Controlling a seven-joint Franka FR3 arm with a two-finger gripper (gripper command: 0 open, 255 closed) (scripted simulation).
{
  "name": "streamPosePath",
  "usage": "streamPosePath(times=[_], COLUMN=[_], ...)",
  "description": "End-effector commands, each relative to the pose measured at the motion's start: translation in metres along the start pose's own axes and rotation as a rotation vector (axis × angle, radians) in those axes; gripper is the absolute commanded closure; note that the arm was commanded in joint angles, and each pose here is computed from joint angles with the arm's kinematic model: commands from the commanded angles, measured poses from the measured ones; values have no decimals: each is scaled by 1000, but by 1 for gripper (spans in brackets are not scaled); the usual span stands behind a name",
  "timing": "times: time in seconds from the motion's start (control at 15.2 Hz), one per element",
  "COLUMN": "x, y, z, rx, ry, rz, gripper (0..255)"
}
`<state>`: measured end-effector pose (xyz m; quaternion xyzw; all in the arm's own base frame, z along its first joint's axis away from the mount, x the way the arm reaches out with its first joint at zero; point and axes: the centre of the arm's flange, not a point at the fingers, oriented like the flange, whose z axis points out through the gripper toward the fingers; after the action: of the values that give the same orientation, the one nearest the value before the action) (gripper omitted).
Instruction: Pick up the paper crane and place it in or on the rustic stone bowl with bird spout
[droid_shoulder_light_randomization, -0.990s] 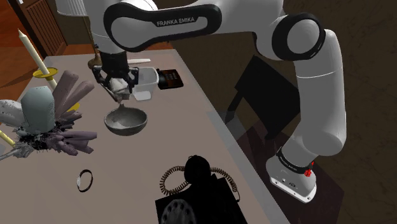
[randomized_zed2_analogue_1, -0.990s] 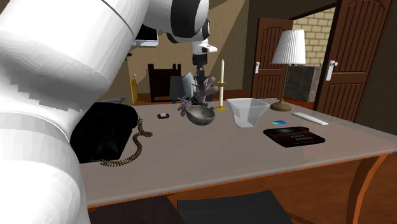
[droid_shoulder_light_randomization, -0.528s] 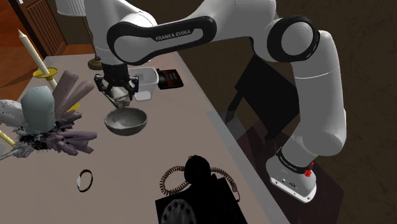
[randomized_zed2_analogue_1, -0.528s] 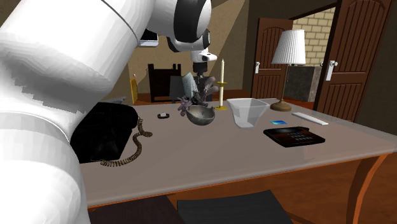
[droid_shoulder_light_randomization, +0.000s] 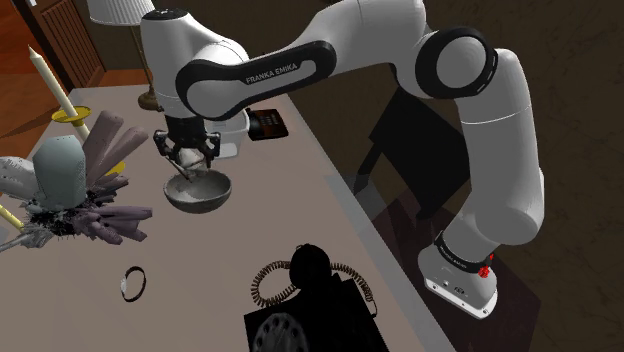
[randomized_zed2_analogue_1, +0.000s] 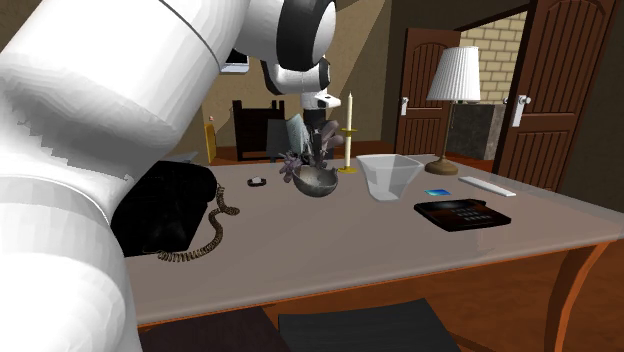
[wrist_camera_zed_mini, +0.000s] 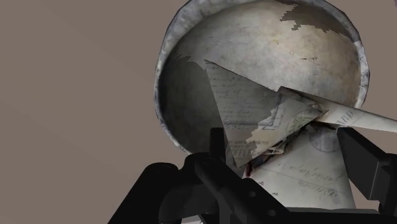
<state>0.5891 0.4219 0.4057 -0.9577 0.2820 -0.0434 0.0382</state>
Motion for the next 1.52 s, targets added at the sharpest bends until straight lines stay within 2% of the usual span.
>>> streamPosePath(times=[0.0, 0.26, 0.33, 0.66, 0.92, 1.45], x=[0, 0, 0, 0, 0, 0], y=[0, 0, 0, 0, 0, 0], z=[1, 1, 1, 1, -49, -49], rx=[0, 0, 0, 0, 0, 0], ry=[0, 0, 0, 0, 0, 0], rz=[0, 0, 0, 0, 0, 0], gripper=[255, 255, 0, 0, 0, 0])
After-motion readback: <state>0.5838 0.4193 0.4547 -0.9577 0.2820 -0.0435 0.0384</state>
